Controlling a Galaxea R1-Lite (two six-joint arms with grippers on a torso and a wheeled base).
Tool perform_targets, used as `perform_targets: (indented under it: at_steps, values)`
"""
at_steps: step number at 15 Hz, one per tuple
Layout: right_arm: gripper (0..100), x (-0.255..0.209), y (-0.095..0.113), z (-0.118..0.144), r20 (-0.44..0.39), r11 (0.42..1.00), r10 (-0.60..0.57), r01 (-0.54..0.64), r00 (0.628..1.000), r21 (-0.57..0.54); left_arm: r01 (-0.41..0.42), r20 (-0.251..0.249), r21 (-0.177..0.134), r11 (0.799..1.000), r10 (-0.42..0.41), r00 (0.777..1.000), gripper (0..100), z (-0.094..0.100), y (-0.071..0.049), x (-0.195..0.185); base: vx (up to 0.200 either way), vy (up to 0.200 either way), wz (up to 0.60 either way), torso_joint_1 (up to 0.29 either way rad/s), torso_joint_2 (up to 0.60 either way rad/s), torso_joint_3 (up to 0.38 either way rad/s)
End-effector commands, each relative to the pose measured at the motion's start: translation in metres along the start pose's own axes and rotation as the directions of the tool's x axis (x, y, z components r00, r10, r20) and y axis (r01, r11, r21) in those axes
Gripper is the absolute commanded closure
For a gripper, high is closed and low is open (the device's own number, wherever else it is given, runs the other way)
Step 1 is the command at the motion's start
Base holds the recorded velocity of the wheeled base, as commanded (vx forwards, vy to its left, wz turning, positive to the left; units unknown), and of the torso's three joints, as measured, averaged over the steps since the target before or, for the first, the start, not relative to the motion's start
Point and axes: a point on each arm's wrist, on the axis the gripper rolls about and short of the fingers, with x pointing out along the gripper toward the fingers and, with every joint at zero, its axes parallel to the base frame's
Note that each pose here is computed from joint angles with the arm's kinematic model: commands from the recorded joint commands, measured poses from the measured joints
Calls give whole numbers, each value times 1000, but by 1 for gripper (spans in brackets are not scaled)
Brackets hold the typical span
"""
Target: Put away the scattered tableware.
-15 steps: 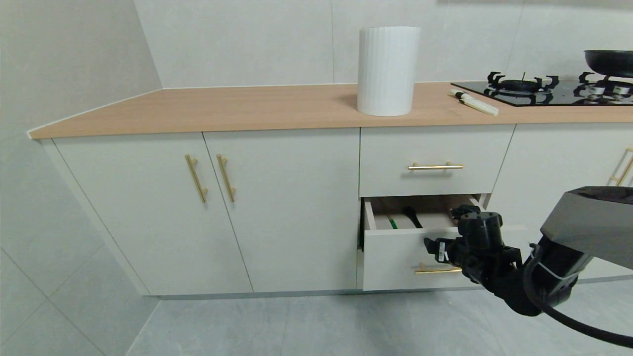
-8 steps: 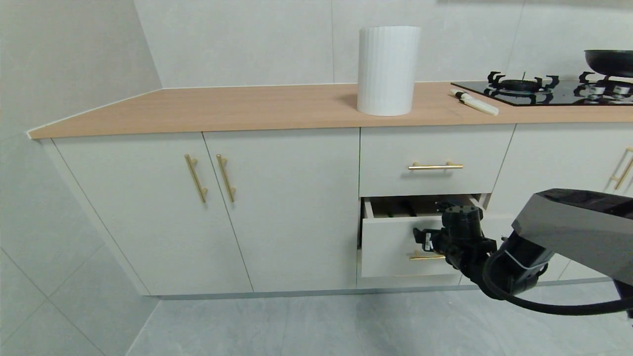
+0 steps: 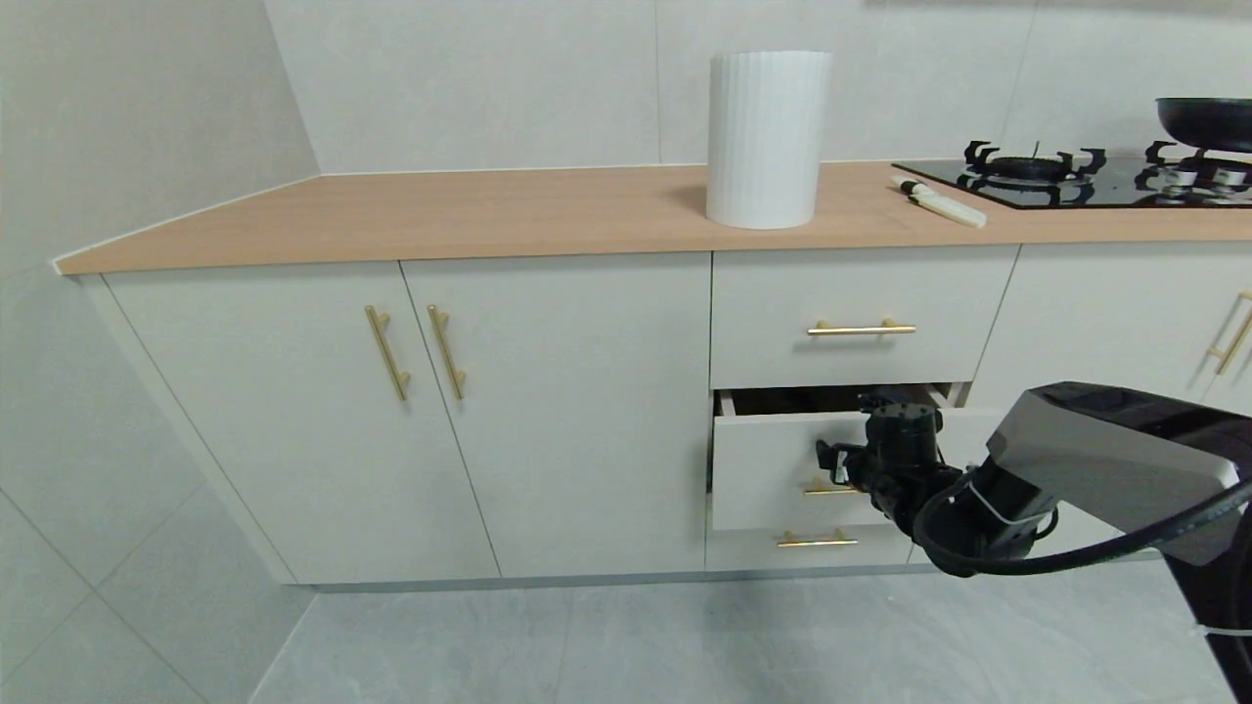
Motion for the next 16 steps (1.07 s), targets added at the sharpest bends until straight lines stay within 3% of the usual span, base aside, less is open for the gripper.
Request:
perform_targets:
  at_steps: [1, 6, 16]
  values:
    - [0, 12, -5, -8, 10, 1000, -13, 12, 1000, 6, -1, 0, 0, 1000, 1, 1000, 0, 0, 0, 0, 0, 0, 0, 0, 0, 0]
    - [0, 38, -11, -9, 91, 997, -71, 67, 993, 44, -1, 0, 0, 1000, 1, 1000, 0, 0, 0, 0, 0, 0, 0, 0, 0, 0]
    - [0, 66, -26, -7, 154, 985, -160, 148, 975, 87, 1, 0, 0, 1000, -1, 1000, 0, 0, 0, 0, 0, 0, 0, 0, 0, 0]
